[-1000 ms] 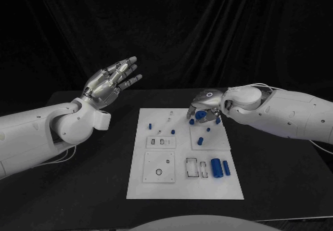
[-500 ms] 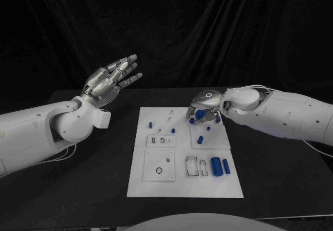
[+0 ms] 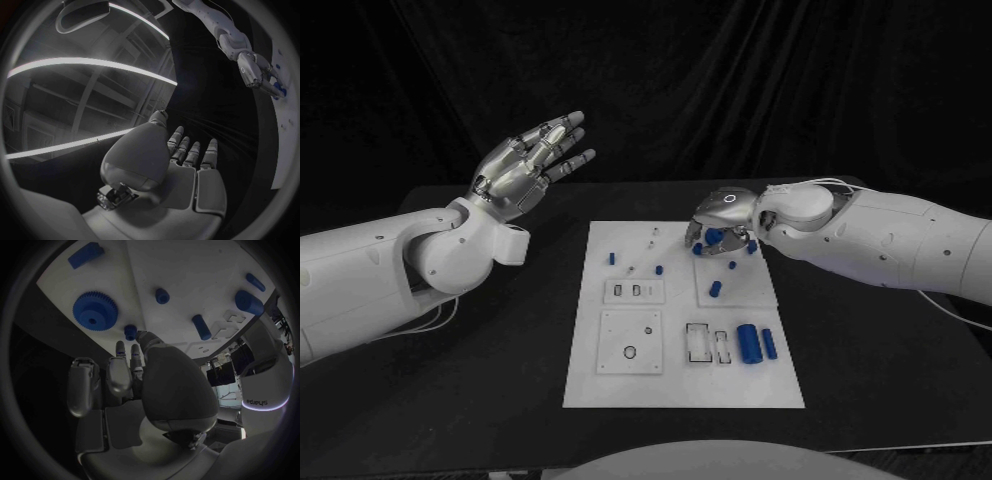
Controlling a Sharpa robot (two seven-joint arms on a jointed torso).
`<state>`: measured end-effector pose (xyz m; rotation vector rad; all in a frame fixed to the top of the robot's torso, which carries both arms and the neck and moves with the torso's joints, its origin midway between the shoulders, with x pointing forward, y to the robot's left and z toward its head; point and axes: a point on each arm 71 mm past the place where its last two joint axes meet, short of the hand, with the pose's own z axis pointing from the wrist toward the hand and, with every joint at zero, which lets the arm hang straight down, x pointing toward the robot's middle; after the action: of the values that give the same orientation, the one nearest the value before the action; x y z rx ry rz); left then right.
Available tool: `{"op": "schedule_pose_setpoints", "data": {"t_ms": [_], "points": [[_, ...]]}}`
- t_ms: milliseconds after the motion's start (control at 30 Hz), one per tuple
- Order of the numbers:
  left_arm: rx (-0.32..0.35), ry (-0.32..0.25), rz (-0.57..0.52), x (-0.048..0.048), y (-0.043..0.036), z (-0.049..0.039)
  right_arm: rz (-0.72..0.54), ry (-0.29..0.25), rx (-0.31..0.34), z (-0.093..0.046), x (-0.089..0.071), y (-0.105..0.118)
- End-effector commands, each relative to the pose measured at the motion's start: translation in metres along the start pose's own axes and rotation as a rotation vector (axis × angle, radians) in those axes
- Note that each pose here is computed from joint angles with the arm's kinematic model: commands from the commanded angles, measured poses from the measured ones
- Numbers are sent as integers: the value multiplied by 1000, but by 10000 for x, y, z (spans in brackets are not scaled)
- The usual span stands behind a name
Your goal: Assemble the parts on the task board
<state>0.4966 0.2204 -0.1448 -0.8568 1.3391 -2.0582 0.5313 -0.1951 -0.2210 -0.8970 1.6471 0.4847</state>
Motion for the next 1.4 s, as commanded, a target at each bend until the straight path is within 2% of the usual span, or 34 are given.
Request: {"op": "schedule_pose_setpoints", "data": {"t_ms": [33,267,700,1400], "points": [[46,13,-12,16,-29,5,-8,-10,-8,7,26,14],[44,14,-13,14,-27,3,-7,-5,-7,19,61,9],[40,14,-14,6,-23,-1,-14,-27,-13,31,70,4],[22,20,-20,8,0,-1,-11,-12,-7,47,84,-8]]}}
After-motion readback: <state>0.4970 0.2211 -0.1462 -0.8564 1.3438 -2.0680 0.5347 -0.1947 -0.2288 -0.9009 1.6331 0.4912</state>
